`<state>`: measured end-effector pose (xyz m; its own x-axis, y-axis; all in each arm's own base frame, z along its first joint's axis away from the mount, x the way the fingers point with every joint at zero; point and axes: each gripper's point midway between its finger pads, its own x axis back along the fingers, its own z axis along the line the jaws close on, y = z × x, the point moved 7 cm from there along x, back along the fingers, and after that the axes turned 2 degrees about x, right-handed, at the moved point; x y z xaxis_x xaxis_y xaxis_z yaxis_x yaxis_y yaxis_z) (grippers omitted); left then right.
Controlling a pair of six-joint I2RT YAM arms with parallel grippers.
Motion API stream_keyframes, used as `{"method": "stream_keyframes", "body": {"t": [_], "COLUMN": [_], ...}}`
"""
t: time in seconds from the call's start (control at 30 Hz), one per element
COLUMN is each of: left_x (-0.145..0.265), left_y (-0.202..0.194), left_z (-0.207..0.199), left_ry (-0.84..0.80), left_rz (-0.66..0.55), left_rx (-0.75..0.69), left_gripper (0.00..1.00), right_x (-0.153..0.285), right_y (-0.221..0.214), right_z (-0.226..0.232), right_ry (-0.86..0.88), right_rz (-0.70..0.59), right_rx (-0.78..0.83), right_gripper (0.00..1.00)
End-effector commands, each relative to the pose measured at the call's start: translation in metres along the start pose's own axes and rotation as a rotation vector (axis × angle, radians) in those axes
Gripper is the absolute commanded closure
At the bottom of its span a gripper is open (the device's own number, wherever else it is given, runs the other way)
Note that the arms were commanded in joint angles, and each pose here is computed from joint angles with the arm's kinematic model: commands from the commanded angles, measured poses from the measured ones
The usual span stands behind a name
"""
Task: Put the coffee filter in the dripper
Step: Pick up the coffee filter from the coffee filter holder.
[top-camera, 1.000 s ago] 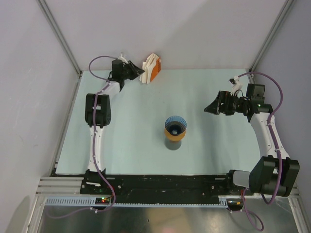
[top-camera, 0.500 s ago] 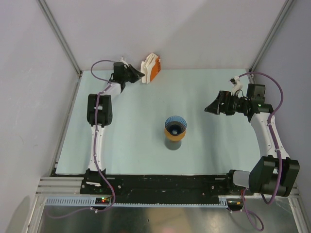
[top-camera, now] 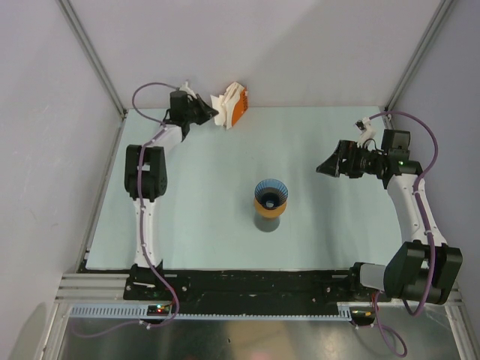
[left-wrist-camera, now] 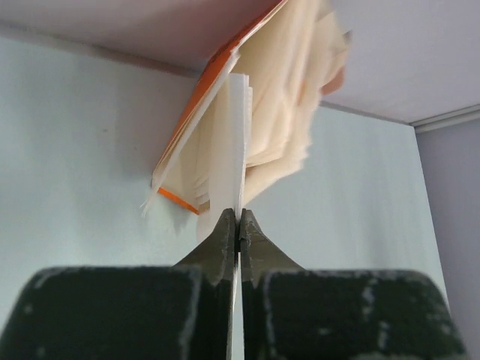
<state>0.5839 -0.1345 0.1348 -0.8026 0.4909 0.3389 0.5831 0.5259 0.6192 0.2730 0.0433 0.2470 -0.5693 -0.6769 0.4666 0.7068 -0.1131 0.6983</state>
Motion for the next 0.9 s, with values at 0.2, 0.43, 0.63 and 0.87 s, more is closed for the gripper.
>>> {"method": "stream_keyframes", "body": {"t": [0.2, 0.43, 0.63, 0.87], "left_x": [0.072, 0.146, 0.246, 0.321], "left_y": [0.061, 0.058, -0.01, -0.1], "left_z": [-0.076, -0.115, -0.157, -0.181], "left_ry": [-0.026, -0.088, -0.389, -0.574], "left_rz": [-0.171, -0.139, 0.014, 0.242], "left_rx": [-0.302, -0.586, -0.955, -1.133], "left_gripper": [1.0, 1.0, 1.0, 1.0], "right_x": [0.015, 0.036, 0.063, 0.074], "right_y": [0.006, 0.011, 0.006, -0.007], "right_z": [0.012, 0.031, 0.063, 0.104], "right_ry": [0.013, 0.038, 0.117, 0.219], "right_rz": [-0.051, -0.084, -0.09, -0.069], "right_rx": [0.057, 0.203, 0.434, 0.705], "right_gripper": [0.01, 0.01, 0.01, 0.01]}}
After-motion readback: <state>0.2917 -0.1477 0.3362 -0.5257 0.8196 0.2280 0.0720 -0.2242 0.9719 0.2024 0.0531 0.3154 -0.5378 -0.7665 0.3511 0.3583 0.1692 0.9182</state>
